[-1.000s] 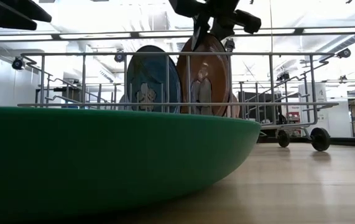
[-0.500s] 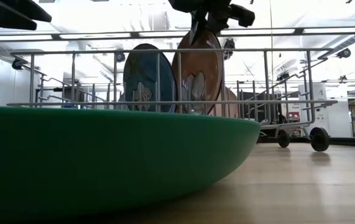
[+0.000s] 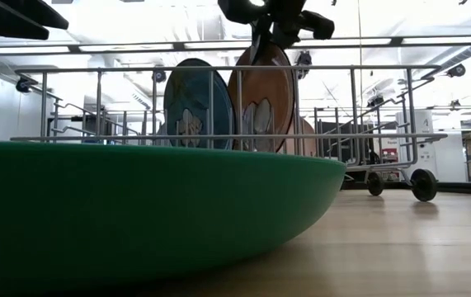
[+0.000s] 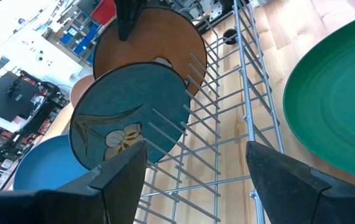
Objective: Sort dishes
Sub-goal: Put the orange floral plate into the dish rack
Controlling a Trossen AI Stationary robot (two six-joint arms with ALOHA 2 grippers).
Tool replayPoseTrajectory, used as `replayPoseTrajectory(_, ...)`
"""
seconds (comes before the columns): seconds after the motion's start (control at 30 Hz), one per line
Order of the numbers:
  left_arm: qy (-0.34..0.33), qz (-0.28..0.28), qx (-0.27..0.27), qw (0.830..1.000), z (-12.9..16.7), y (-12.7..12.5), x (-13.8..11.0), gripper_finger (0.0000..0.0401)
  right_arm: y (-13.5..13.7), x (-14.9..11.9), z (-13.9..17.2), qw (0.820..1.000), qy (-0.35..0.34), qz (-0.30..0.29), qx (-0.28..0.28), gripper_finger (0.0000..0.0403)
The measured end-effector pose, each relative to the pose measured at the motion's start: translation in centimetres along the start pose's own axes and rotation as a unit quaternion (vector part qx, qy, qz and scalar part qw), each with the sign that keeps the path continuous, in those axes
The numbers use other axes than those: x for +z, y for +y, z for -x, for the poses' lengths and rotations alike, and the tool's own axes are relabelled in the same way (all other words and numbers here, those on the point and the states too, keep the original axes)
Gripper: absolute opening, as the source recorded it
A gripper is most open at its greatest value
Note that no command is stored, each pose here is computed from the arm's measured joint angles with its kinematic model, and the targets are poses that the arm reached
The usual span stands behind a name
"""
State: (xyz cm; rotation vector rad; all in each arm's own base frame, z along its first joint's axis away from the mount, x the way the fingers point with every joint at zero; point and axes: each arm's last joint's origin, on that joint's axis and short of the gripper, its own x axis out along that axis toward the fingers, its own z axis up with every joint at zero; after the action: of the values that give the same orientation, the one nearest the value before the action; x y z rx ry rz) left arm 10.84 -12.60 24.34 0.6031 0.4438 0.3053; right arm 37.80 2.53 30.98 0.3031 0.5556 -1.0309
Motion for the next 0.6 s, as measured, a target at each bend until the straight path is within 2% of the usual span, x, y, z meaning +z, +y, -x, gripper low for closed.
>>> replayPoseTrajectory(0.6, -0.001, 0.007, -0.001, 1.0, 0.0, -0.04, 0.06, 0.0263, -0.06, -0.06, -0.51, 1.0, 0.009, 0.002, -0.003, 0.007)
